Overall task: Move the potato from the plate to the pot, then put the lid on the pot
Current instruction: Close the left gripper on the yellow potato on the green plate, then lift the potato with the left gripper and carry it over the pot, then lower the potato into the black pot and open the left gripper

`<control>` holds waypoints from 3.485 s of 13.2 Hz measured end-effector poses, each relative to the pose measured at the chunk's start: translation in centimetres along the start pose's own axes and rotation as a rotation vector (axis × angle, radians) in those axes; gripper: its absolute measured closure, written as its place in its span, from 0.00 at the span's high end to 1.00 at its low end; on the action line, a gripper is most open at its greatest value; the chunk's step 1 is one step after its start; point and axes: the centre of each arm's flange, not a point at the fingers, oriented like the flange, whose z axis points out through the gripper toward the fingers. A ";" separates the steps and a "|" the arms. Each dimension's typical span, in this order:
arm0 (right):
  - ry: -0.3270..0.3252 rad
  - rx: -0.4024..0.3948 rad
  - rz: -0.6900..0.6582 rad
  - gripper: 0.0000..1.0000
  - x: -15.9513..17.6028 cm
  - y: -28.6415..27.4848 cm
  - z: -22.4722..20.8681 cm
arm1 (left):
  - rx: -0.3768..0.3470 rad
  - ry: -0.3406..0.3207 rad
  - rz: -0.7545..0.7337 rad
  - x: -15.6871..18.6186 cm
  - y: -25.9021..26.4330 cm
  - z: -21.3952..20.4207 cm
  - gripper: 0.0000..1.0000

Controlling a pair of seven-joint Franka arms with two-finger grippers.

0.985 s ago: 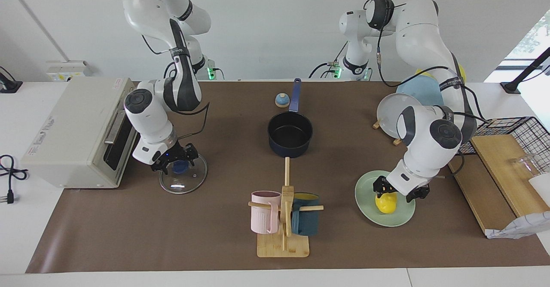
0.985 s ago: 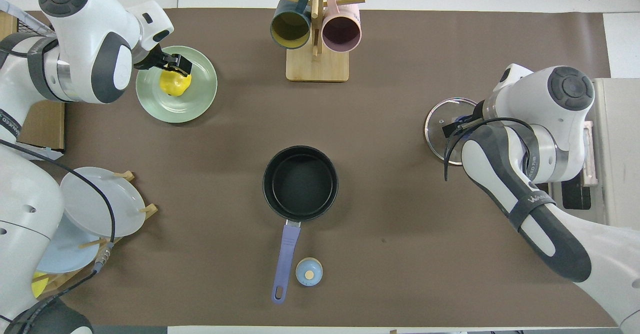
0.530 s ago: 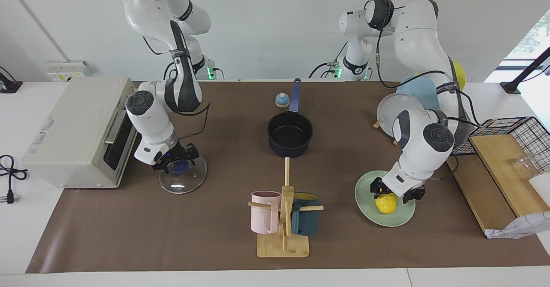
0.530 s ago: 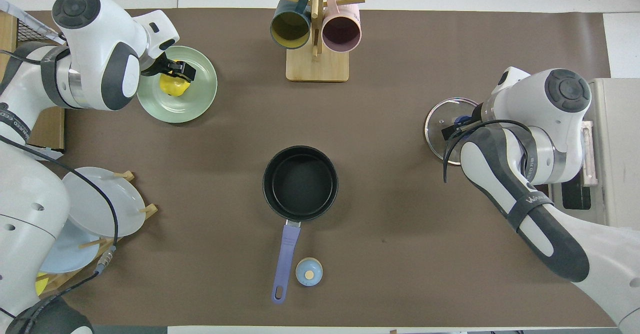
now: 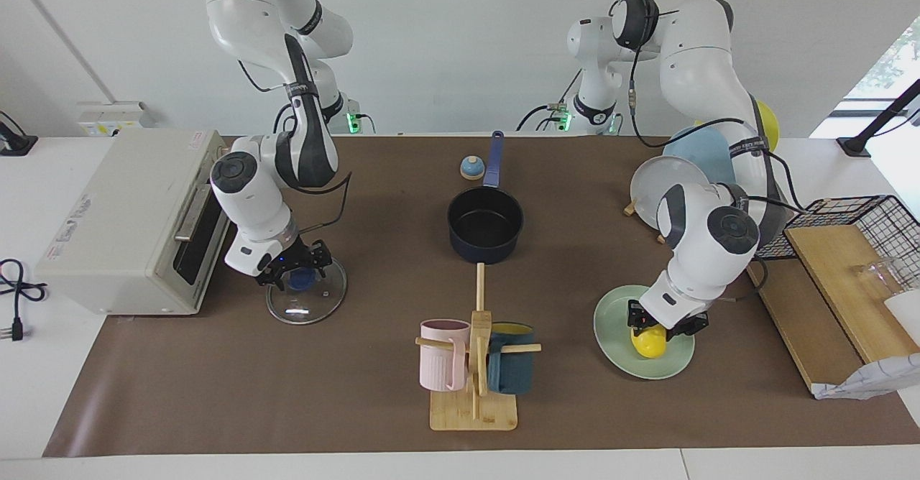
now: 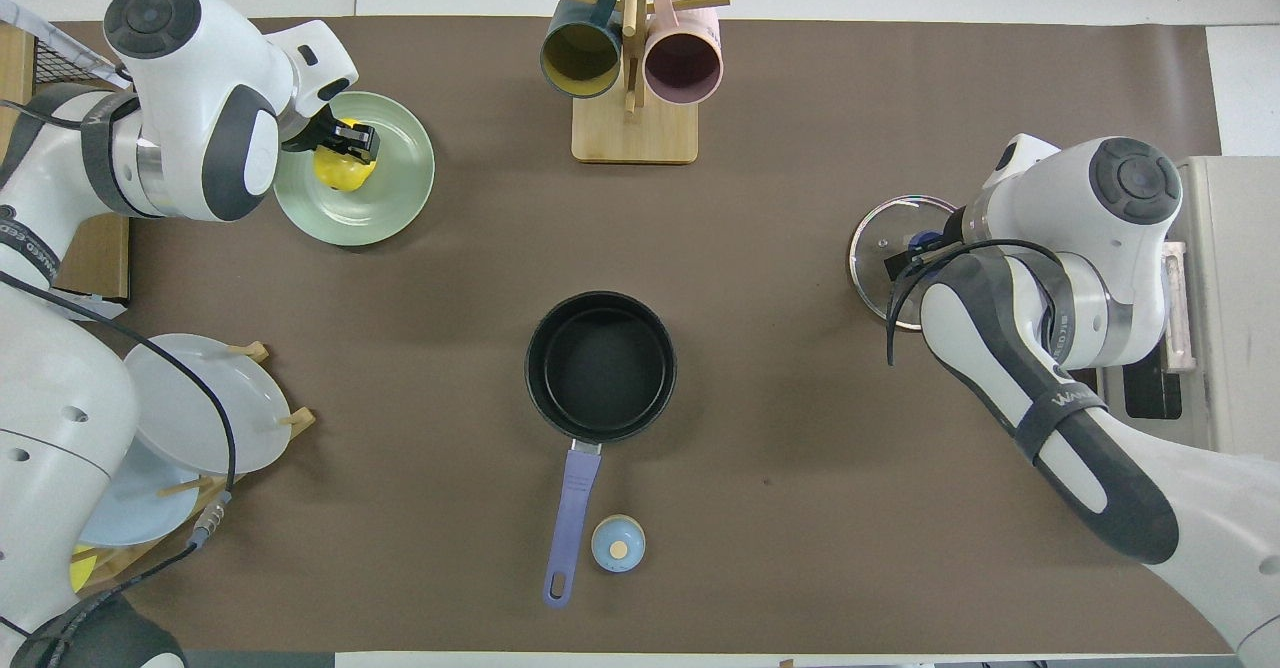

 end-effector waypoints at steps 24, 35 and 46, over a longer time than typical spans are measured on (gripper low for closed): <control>-0.053 0.034 0.095 0.44 4.0 -17.6 -10.4 | -0.180 0.045 -0.230 -19.9 31.1 -9.4 0.59; -0.053 0.019 0.106 0.44 4.0 -18.6 -10.5 | -0.187 0.079 -0.204 -22.6 32.7 -2.7 0.59; -0.053 0.019 0.106 0.44 4.0 -18.6 -10.5 | -0.150 0.067 -0.159 -21.9 33.4 -4.0 0.97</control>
